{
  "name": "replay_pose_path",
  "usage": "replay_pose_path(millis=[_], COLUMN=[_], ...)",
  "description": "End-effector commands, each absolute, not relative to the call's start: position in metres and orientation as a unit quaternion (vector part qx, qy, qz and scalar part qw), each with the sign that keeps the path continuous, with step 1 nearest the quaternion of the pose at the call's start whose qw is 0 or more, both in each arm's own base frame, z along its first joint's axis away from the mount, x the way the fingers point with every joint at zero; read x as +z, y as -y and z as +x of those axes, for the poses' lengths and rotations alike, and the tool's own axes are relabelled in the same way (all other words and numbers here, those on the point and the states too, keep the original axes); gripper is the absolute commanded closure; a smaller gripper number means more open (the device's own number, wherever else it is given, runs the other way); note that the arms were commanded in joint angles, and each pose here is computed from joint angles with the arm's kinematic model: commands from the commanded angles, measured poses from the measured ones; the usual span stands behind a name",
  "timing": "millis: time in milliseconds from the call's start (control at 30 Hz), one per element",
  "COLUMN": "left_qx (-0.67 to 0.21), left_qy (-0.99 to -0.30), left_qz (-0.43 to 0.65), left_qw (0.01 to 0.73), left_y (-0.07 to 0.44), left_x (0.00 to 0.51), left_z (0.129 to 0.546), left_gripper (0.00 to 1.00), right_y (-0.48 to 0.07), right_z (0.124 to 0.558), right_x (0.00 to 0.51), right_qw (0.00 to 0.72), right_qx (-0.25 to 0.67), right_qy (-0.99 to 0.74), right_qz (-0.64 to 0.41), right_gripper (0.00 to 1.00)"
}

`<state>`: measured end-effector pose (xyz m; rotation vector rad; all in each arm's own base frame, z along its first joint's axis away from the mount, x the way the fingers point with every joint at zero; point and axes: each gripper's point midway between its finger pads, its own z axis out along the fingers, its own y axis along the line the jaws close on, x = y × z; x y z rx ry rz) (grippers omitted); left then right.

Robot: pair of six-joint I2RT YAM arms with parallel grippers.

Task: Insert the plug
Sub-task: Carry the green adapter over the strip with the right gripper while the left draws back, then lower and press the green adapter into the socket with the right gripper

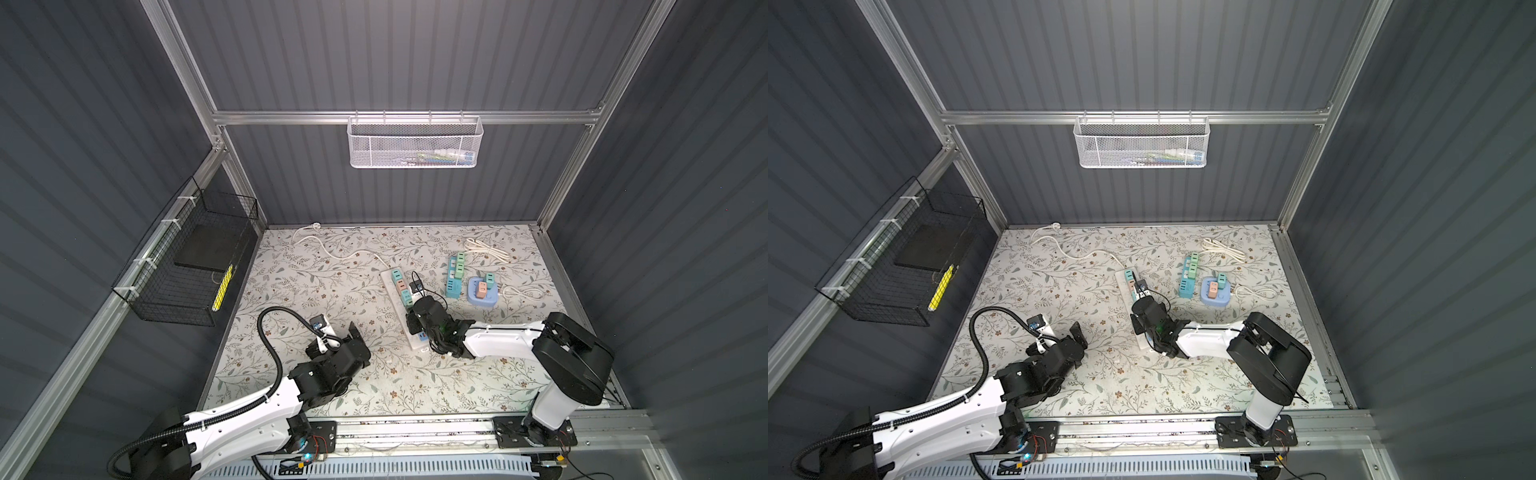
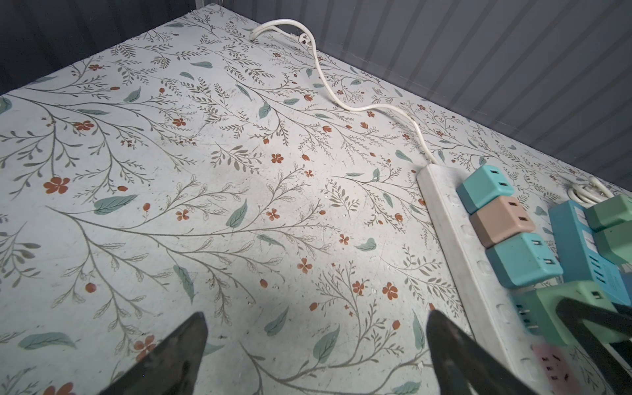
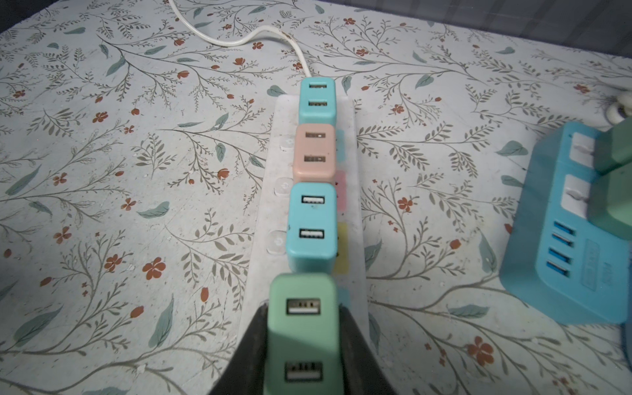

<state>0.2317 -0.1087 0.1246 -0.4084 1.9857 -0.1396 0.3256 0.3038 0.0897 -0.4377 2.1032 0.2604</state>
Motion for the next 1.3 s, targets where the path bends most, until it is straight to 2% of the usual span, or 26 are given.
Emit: replay_pose_path(millis=[0, 667, 1033, 1267], left_qx=[-0.043, -0.043, -0.043, -0.046], left_qy=[-0.825, -0.824, -0.826, -0.823], left_qz=[-0.170, -0.168, -0.168, -0.167], left_qw=[0.537, 0.539, 0.537, 0.540], left_y=[0.102, 0.103, 0.102, 0.095], left_x=[0.127, 0.128, 0.129, 0.135], left_z=[0.232, 0.233, 0.232, 0.228], left_gripper=[0.00, 0.00, 0.00, 0.00], right_y=[-0.294, -0.292, -0.294, -0.300], right_z=[0.326, 0.320, 0.301, 0.297], right_x=[0.085, 0.063, 0.022, 0.015], right_qw=[0.470, 0.444, 0.381, 0.350], right_qx=[0.088, 0.083, 0.054, 0.042], right_qy=[-0.863, -0.878, -0.905, -0.916], right_qz=[-0.166, -0.158, -0.182, -0.192], right_gripper=[0.78, 0.78, 0.78, 0.78])
